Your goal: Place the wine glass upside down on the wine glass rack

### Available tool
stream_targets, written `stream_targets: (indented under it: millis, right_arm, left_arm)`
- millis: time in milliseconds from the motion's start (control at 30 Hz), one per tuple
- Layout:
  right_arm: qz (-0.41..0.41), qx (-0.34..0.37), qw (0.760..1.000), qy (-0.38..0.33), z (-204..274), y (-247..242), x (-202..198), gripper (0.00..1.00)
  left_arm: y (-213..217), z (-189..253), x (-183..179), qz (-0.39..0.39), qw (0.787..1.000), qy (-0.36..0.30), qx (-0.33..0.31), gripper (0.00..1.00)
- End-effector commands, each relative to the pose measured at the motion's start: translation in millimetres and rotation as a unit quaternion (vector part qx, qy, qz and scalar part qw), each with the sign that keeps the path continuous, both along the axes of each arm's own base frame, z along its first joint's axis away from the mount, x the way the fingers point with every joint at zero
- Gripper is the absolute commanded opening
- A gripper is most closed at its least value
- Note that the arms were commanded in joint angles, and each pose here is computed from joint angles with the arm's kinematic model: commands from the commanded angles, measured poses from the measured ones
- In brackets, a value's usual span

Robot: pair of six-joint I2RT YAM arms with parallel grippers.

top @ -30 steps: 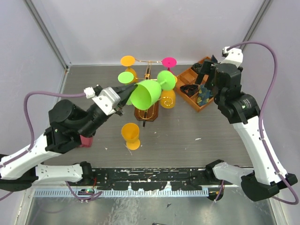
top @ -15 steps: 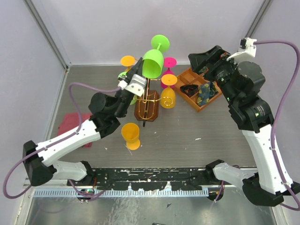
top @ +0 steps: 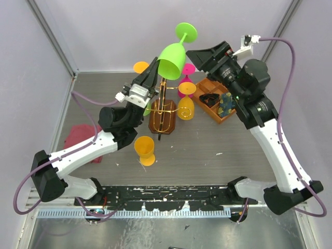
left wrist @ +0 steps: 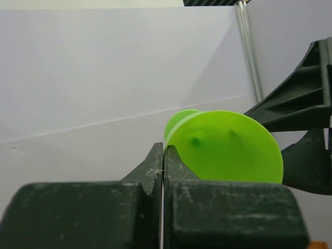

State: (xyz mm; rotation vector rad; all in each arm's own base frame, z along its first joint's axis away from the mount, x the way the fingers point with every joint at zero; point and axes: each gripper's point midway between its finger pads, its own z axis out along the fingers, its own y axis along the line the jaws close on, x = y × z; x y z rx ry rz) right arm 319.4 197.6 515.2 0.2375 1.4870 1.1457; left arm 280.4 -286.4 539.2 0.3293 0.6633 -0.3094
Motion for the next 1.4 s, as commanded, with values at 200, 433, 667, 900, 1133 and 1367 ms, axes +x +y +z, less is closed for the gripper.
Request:
stream_targets:
  millis: [200,433,667,900,1133,1367]
  right_arm:
    - [0.045,0.076,0.995,-0.051,40.9,13.4,-0.8,0.89]
    - [0.063,0.092,0.993,-0.045,40.4,20.4,2.0,0.79]
    - [0.083,0.099,0.991,-0.025,25.9,32.1,14.1,0.65]
    - [0.113,0.111,0.987,-0.022,23.5,43.3,17.5,0.46]
    - [0.117,0.109,0.987,-0.022,22.1,45.1,17.9,0.35]
    - [0.124,0.106,0.986,-0.03,24.9,47.1,17.7,0.19]
  left_arm:
    - [10.7,14.7,-28.2,-0.05,0.997,-0.046,-0.028,0.0]
    - [11.6,14.6,-31.1,-0.055,0.997,-0.05,-0.027,0.0]
    - [5.9,12.6,-35.2,-0.067,0.996,-0.058,-0.015,0.0]
    - [4.1,7.8,-33.8,-0.062,0.996,-0.059,-0.005,0.0]
    - [3.2,7.7,-34.7,-0.064,0.996,-0.061,-0.003,0.0]
    - [0.0,1.7,-31.8,-0.059,0.997,-0.056,0.011,0.1]
